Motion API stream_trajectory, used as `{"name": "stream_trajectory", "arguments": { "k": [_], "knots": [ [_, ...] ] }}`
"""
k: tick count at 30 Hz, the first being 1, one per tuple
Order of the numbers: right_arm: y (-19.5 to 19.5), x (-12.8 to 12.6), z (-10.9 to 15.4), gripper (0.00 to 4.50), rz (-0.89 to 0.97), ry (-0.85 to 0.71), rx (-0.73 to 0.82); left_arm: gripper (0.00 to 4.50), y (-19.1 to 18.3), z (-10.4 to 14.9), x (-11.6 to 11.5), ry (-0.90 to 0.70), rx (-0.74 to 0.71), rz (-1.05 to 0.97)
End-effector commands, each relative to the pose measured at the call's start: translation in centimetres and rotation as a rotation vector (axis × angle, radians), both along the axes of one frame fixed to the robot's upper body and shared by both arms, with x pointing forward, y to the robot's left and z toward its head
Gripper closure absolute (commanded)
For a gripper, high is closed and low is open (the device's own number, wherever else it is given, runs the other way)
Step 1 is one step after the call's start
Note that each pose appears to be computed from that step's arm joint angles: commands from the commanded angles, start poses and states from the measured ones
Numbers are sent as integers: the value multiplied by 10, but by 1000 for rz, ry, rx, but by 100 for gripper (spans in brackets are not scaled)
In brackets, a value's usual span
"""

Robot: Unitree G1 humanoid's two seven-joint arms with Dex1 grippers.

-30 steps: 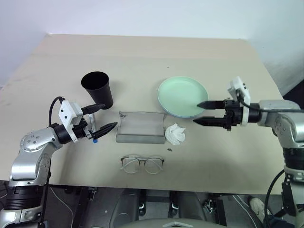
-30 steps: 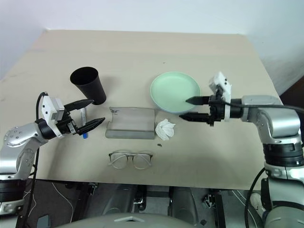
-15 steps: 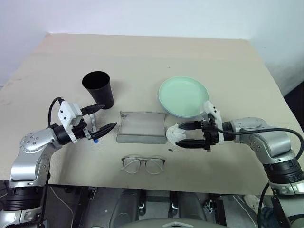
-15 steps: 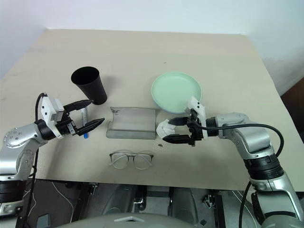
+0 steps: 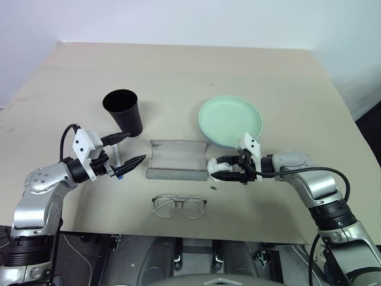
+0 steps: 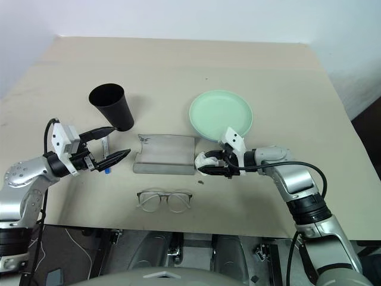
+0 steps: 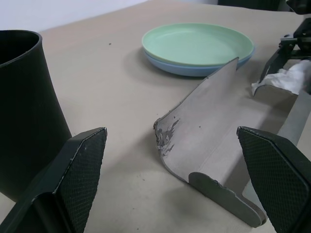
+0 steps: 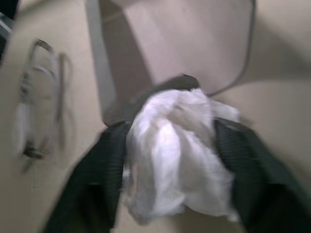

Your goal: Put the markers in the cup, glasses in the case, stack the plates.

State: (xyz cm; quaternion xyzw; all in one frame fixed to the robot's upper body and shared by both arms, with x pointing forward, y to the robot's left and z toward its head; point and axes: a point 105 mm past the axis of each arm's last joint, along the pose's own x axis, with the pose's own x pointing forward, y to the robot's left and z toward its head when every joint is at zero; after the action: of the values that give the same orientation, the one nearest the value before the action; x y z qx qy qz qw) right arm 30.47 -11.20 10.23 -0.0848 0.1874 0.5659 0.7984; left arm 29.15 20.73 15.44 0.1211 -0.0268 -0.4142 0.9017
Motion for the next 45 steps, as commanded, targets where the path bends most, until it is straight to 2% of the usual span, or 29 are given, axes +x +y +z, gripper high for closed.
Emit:
{"name": "stream_trajectory", "arguments": {
  "k": [1,3,5,7,10,13,18,21,24,28,31,34,36,39,42,45],
  "knots": [
    [-6,-2,22,310,23,-47,37,0,2,12,-2,-57,20,-1],
    [-10,-3,40,377,30,-67,77,0,2,13,-2,-58,18,1],
    [-16,0,74,447,17,-113,184,0,2,13,-2,-58,16,3],
    [-21,10,108,447,-36,-177,292,0,2,13,-3,-57,13,4],
    [-24,32,132,447,-124,-228,345,0,3,13,-5,-54,14,4],
    [-27,60,132,447,-227,-250,318,0,6,14,-6,-54,18,12],
    [-27,106,95,447,-340,-218,186,0,8,14,-7,-56,23,27],
    [-24,112,86,379,-318,-183,169,0,7,14,-7,-56,22,28],
    [-23,118,82,284,-327,-177,126,0,6,13,-8,-56,20,28],
    [-19,102,91,147,-197,-145,168,0,5,13,-10,-57,22,36],
    [-22,102,97,41,-202,-108,169,0,5,13,-13,-55,21,37],
    [-12,85,113,41,-87,-70,197,0,6,13,-15,-54,22,43],
    [1,64,128,41,36,-56,236,0,7,13,-14,-57,23,50],
    [20,34,137,41,198,14,251,0,7,17,-13,-76,24,56],
    [35,7,131,41,329,85,201,0,4,19,-12,-75,20,51],
    [53,-20,111,41,476,215,106,0,1,18,-13,-63,23,27]
  ]
}}
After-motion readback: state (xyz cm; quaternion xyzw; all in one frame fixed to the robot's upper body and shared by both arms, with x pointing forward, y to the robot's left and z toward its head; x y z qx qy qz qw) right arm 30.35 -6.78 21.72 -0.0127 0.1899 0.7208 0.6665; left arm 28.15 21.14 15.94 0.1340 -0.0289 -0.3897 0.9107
